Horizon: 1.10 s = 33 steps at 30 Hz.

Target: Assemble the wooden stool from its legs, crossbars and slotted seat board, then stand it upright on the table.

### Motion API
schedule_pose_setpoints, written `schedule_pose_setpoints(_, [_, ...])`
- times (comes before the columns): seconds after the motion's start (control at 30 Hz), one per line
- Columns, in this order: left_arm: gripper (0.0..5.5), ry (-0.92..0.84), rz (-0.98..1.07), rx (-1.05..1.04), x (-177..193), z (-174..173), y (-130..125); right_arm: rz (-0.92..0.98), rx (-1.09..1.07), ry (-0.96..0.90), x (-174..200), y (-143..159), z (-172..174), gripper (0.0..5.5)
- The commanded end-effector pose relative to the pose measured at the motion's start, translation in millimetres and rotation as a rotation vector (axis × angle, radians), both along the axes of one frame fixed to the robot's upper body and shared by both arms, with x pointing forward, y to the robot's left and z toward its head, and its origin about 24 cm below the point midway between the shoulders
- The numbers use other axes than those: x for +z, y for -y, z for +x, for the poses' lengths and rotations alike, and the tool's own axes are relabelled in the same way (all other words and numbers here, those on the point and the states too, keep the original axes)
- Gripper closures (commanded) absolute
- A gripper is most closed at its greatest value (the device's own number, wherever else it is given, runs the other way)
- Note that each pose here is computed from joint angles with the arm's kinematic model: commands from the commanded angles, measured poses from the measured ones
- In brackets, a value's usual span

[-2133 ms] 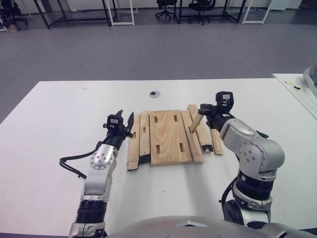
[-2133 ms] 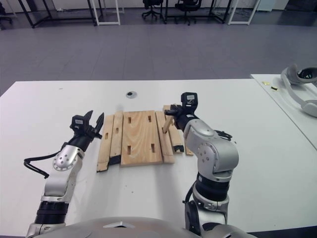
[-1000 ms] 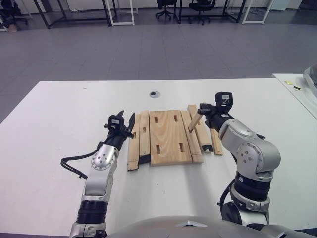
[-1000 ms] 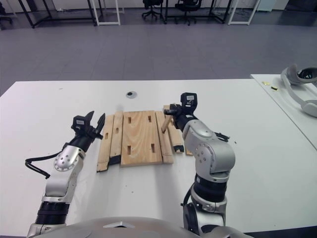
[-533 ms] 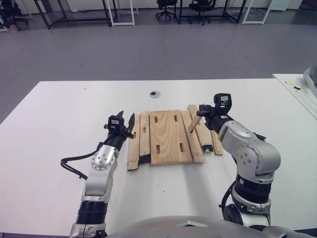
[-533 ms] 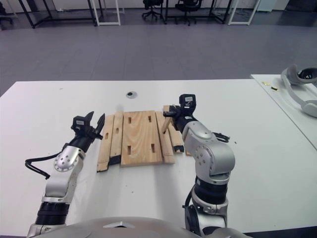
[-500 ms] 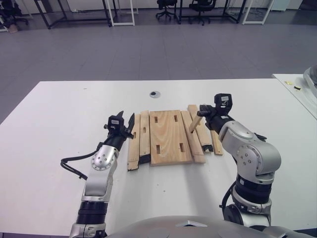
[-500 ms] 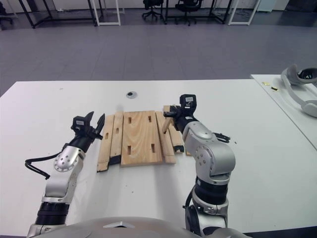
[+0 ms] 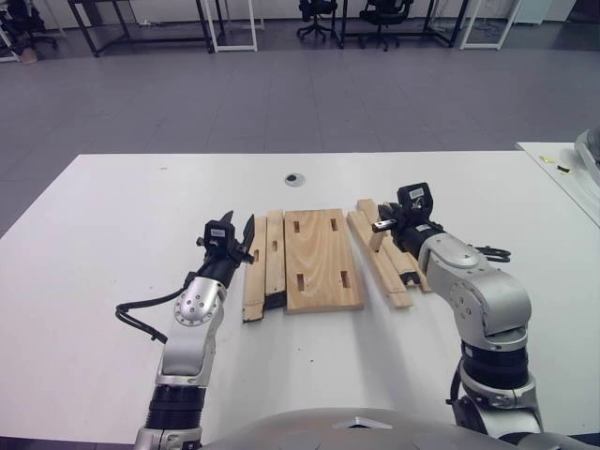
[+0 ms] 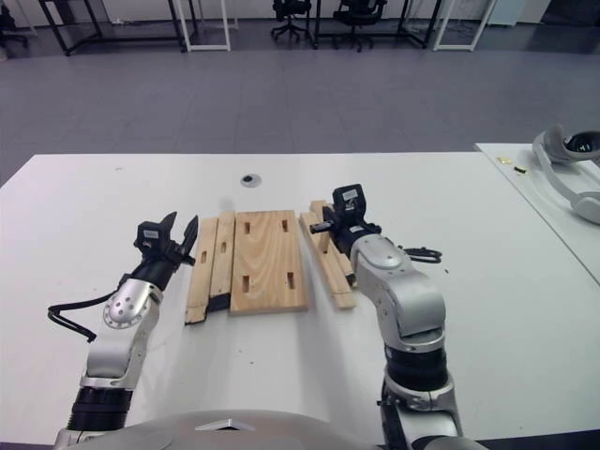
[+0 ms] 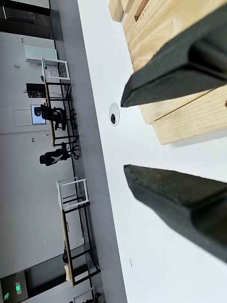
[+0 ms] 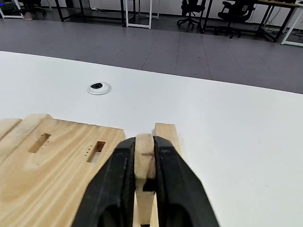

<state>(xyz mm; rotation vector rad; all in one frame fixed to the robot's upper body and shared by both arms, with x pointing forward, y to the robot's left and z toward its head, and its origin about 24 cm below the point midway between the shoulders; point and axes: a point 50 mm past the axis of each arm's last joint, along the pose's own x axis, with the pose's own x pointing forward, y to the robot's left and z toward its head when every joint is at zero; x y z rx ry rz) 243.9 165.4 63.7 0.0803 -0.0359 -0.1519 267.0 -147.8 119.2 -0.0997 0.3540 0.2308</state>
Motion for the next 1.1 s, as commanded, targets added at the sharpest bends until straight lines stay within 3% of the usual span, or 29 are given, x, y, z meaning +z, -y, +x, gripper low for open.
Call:
schedule_pose_setpoints(0.03, [3.28, -0.005, 0.005, 0.014, -2, -3, 2, 0.011, -0.047, -0.233, -46, 14, -12, 5.08])
schedule_pose_setpoints(0.5, [3.28, -0.001, 0.005, 0.014, -1, -1, 3, 0.163, -0.061, -0.503, -103, 20, -33, 5.08])
schedule_pose_setpoints(0.83, [3.28, -0.003, 0.005, 0.021, -1, -2, 3, 0.118, 0.044, -0.422, -83, 1, -36, 5.08])
schedule_pose_setpoints(1.1, [3.28, -0.002, 0.006, 0.025, -1, -3, 2, 0.130, 0.072, -0.424, -73, 3, -43, 5.08])
